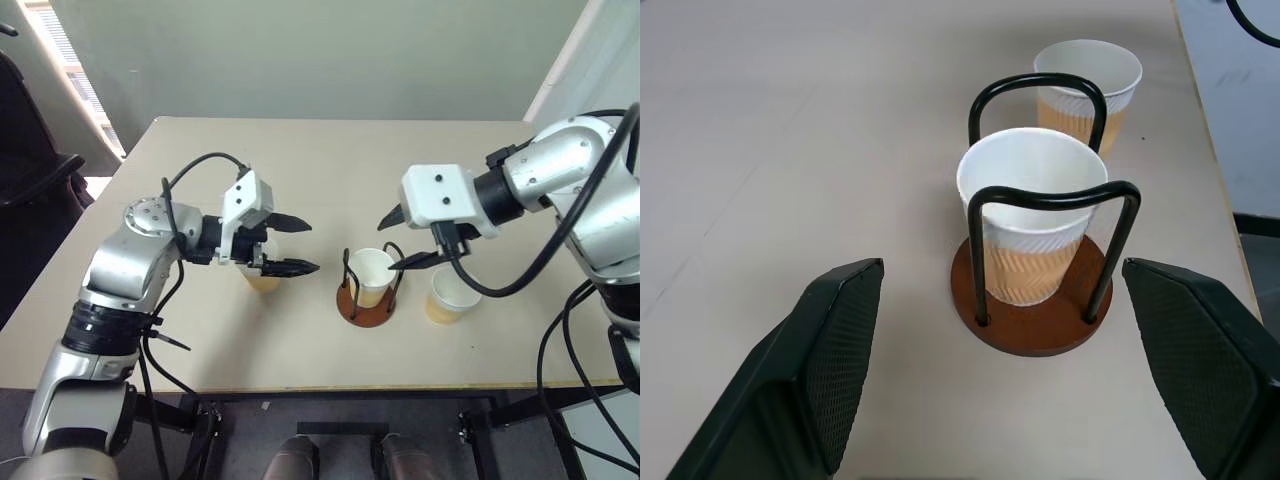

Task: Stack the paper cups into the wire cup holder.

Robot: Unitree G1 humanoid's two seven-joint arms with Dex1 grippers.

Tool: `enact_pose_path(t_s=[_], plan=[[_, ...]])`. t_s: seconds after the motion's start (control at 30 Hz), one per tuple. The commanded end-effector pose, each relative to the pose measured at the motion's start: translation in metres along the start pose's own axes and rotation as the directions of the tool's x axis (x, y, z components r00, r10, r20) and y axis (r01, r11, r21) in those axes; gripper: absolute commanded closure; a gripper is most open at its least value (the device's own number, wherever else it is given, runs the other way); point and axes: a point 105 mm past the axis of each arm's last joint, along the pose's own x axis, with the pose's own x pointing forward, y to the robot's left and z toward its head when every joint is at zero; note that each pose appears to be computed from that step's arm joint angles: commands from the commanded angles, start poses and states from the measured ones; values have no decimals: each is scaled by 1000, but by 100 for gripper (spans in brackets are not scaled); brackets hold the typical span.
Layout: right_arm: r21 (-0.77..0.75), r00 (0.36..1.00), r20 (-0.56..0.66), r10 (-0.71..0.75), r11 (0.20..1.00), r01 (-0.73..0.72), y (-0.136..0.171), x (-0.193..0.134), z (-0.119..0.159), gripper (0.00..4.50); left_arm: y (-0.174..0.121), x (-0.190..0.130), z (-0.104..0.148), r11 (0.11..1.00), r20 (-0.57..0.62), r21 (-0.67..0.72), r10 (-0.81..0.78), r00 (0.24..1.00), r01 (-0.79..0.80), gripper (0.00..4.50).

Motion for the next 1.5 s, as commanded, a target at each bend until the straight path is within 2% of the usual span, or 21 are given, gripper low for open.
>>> enact_pose_path(t_s=[0.03, 0.07, 0.23, 0.43, 0.67, 1.0, 1.1, 1.43, 1.5], plan=[[-2, 996, 29, -90, 996, 90, -11, -7, 6, 81, 6, -6, 13, 995, 15, 80, 61, 998, -62, 37], [11, 994, 38, -99, 995, 99, -12, -7, 6, 81, 7, -6, 13, 993, 10, 91, 73, 997, -73, 37], [164, 981, 137, -141, 979, 118, -13, -25, 12, 81, 13, -17, 4, 963, -158, 243, 158, 975, -117, 37], [249, 971, 219, -97, 968, 40, -1, -36, 21, 81, 5, -34, -26, 946, -409, 319, 190, 893, -56, 37], [268, 962, 264, -68, 963, -5, 1, -34, 27, 81, -3, -23, -47, 953, -484, 302, 155, 861, -2, 37], [283, 958, 275, -77, 959, -5, 0, -34, 27, 81, 3, -18, -72, 955, -543, 296, 147, 827, 25, 37], [292, 959, 273, -82, 956, -1, 0, -35, 25, 77, 6, -17, -71, 948, -527, 316, 150, 837, 29, 97], [301, 957, 270, -107, 954, 22, -4, -39, 22, 77, 13, -23, -49, 933, -476, 356, 125, 871, 60, 447], [301, 956, 271, -109, 953, 24, -5, -40, 22, 77, 15, -24, -45, 927, -472, 370, 124, 873, 69, 447]])
